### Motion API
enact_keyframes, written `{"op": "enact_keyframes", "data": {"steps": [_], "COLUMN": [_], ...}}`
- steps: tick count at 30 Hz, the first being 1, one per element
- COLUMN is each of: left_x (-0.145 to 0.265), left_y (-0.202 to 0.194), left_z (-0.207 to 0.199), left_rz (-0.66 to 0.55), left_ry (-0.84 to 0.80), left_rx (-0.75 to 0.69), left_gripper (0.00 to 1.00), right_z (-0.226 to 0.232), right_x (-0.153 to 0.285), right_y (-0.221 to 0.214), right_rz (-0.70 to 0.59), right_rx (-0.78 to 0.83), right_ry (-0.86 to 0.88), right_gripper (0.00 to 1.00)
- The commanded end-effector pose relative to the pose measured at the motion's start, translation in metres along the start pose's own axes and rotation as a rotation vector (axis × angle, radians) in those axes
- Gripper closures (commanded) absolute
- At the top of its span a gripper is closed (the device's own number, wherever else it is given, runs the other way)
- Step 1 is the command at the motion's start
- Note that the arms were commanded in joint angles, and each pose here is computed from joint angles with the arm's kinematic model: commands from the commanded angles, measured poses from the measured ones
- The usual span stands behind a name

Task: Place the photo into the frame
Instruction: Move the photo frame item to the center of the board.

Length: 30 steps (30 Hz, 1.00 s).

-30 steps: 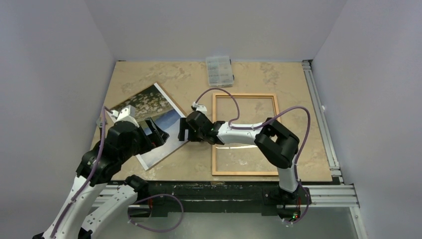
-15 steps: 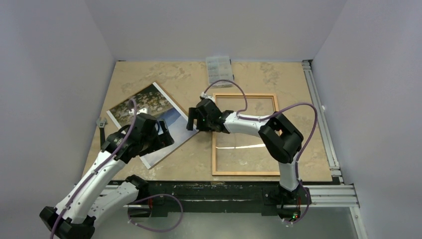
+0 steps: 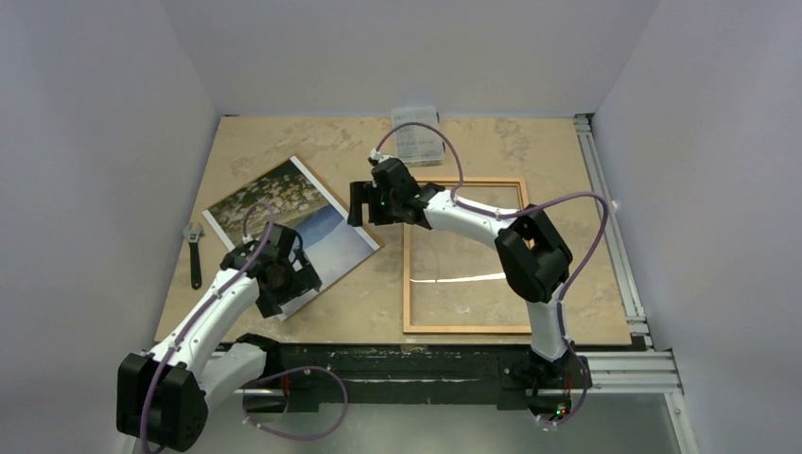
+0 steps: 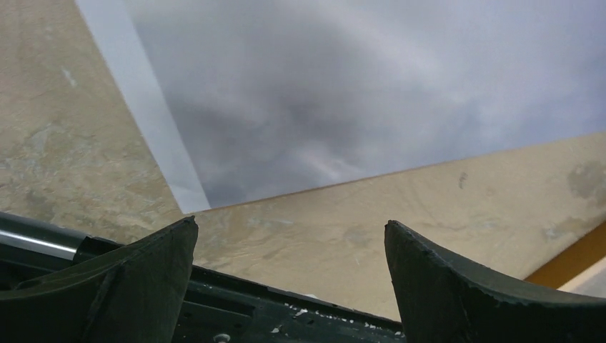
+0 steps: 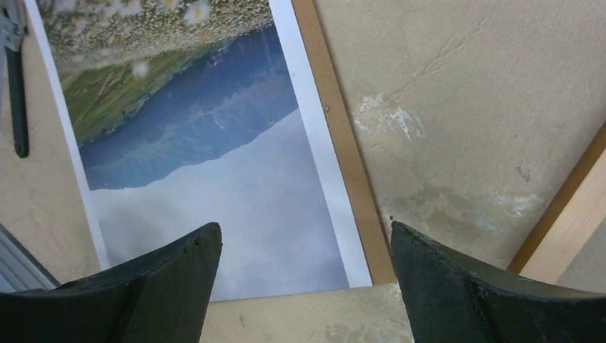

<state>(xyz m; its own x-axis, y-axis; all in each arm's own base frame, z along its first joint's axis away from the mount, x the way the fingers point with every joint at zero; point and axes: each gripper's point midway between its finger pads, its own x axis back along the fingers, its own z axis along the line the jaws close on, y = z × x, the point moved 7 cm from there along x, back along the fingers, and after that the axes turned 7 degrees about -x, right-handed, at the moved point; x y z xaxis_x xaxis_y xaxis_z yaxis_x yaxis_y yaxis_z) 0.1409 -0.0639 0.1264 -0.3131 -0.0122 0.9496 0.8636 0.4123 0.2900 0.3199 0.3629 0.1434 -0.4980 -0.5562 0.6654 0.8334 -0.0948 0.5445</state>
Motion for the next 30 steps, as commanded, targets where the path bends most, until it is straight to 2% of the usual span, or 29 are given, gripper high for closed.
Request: {"op": "enact_keyframes", "data": {"steps": [1,12,25,30], "left_x": [-0.007,-0.012,-0.045,-0.052], "left_y": [0.004,0.015,0.046,0.049], "left_z": [0.015,0.044,0.023,0.015], "left_rz": [-0.016,-0.074,0.052,0.056], "left_ry": [0.006,0.182,0.036,-0.029], "left_rx": [0.11,0.253,0.237,0.23], "left_gripper": [0.0,0.0,0.03,0.04], "right_z": [-0.014,-0.033,-0.036,-0.038], "right_x": [-0.017,-0.043,-0.036,-0.023], "right_y": [-0.003,-0.01,-0.046,-0.059], "right_rz": [0.081,0.195,0.336,0.374], "right_rx": [0.068,0.059,-0.017,-0.059], "right_ry": [-0.047,-0.045,0.069,0.106], "right_gripper": [0.13,0.13,0.17,0.17]}}
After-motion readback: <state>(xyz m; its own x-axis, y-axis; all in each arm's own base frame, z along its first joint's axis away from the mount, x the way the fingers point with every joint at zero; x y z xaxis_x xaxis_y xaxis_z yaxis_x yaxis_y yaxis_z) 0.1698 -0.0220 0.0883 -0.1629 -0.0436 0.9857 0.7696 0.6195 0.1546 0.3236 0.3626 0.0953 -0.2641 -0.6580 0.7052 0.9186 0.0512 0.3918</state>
